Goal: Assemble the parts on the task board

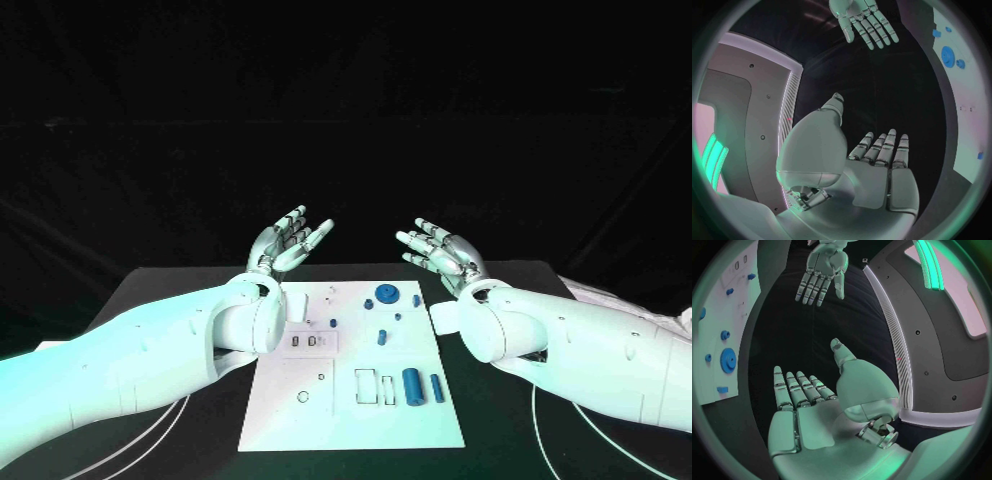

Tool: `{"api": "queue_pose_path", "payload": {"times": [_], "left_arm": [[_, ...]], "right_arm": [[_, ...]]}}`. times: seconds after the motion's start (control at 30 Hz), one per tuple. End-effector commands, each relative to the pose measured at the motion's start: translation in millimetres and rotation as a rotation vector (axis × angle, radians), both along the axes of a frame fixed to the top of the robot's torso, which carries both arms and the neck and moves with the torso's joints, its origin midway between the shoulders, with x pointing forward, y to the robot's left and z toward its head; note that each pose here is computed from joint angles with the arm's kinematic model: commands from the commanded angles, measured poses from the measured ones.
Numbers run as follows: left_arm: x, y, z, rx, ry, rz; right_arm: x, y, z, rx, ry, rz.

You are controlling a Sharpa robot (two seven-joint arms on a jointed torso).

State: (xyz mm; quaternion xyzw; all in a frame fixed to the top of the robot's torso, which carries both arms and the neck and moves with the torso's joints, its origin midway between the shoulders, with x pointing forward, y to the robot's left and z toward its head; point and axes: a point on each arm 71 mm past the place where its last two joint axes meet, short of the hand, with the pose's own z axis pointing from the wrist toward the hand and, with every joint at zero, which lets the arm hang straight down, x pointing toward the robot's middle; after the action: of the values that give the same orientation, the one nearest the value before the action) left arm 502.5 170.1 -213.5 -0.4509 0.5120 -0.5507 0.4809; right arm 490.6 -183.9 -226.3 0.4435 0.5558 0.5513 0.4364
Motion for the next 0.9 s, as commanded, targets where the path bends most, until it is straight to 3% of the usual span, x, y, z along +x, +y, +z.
{"api": "queue_pose_path", "payload": {"times": [0.03,0.13,0.37,0.4,0.67,0.9], "left_arm": [[-0.5,-5.6,3.6,-0.007,-0.042,-0.074],[-0.5,-5.6,3.6,-0.007,-0.042,-0.074],[-0.5,-5.6,3.6,-0.007,-0.042,-0.074],[-2.9,13.1,6.0,-0.007,-0.063,-0.084],[-8.6,23.0,9.4,-0.001,-0.054,-0.076],[-19.9,26.0,19.7,-0.025,-0.041,-0.118]], "right_arm": [[0.0,15,-1.1,-0.015,0.021,0.232],[2.7,17,-1.6,-0.029,0.03,0.293],[4.5,19,-2.0,-0.041,0.037,0.337],[15.5,-5,10.8,-0.273,-0.183,0.248],[18.1,-9,19.5,-0.405,-0.276,0.245],[21.2,-8,29.8,-0.53,-0.349,0.279]]}}
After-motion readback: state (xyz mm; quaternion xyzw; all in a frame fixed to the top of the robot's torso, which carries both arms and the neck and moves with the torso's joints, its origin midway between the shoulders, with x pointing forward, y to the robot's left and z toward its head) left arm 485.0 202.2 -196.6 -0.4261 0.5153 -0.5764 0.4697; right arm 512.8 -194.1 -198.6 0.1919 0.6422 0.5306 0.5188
